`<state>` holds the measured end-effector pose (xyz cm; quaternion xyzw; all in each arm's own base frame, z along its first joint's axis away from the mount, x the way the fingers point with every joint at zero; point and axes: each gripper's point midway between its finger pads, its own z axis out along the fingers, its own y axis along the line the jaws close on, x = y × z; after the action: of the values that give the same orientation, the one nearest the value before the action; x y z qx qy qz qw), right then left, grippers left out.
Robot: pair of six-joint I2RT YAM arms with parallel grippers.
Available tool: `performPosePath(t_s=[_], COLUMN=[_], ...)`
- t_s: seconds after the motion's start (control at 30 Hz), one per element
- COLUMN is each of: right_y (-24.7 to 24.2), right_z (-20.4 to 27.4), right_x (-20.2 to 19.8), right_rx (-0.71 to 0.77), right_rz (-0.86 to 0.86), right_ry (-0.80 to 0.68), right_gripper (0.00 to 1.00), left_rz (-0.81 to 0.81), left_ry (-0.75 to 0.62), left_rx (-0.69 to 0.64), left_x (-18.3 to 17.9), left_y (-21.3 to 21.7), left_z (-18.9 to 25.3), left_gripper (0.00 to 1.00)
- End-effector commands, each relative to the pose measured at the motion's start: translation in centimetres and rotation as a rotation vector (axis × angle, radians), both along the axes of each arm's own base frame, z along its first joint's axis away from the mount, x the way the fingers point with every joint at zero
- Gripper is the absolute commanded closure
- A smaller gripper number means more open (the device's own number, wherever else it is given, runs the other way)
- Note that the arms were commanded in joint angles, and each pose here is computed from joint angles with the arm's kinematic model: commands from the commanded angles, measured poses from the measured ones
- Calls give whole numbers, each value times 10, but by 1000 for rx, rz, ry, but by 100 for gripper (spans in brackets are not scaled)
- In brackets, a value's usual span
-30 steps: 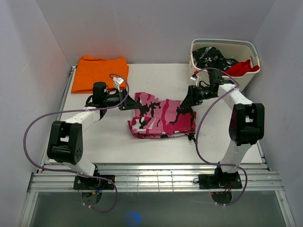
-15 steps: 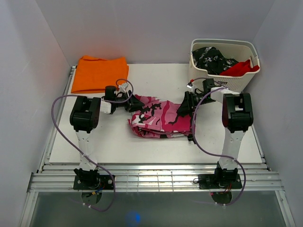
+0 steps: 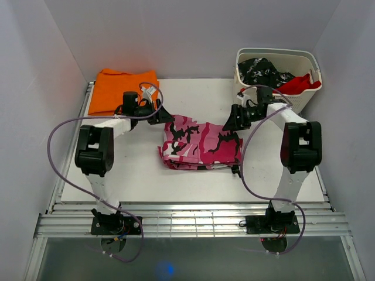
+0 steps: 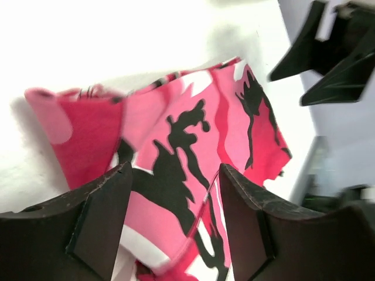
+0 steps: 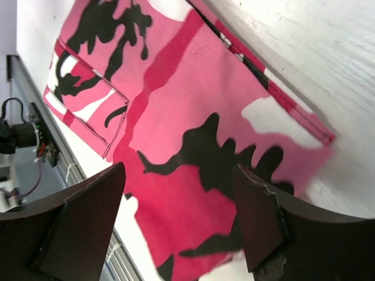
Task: Fold and stack the trousers
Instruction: Fold the trousers, then neatly place the folded trousers to the corner
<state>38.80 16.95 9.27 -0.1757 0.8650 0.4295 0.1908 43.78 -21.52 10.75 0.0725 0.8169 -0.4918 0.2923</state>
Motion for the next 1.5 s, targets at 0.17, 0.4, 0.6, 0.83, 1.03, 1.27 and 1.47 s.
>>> performPosePath(t_s=[0.17, 0.4, 0.6, 0.83, 1.03, 1.27, 1.47], right_y=[-68, -114, -134, -140, -135, -130, -126], right_z=[88, 96, 78, 30, 13, 2, -3], right_x=[-25, -34, -61, -88, -87, -82, -80], right_rx=[-242, -361, -139, -55, -6, 54, 102], right_rz=[-234, -342, -395, -436, -474, -506, -518], right_ry=[-314, -332, -112, 108, 158, 242, 284], right_gripper=[6, 10, 10, 8, 9, 10, 10], left_rz=[-292, -493, -558, -583, -623, -724, -801], left_ry=[-759, -971, -1076, -1121, -1122, -1100, -1076], left_rx=[561, 643, 637, 652, 653, 743, 670], left_x=[-79, -146, -177, -180, -175, -179, -202], left_y=[-26, -107, -172, -223, -245, -235, -230], left_z=[83, 54, 14, -6, -26, -80, -83], left_gripper=[25, 21, 21, 21, 24, 35, 34])
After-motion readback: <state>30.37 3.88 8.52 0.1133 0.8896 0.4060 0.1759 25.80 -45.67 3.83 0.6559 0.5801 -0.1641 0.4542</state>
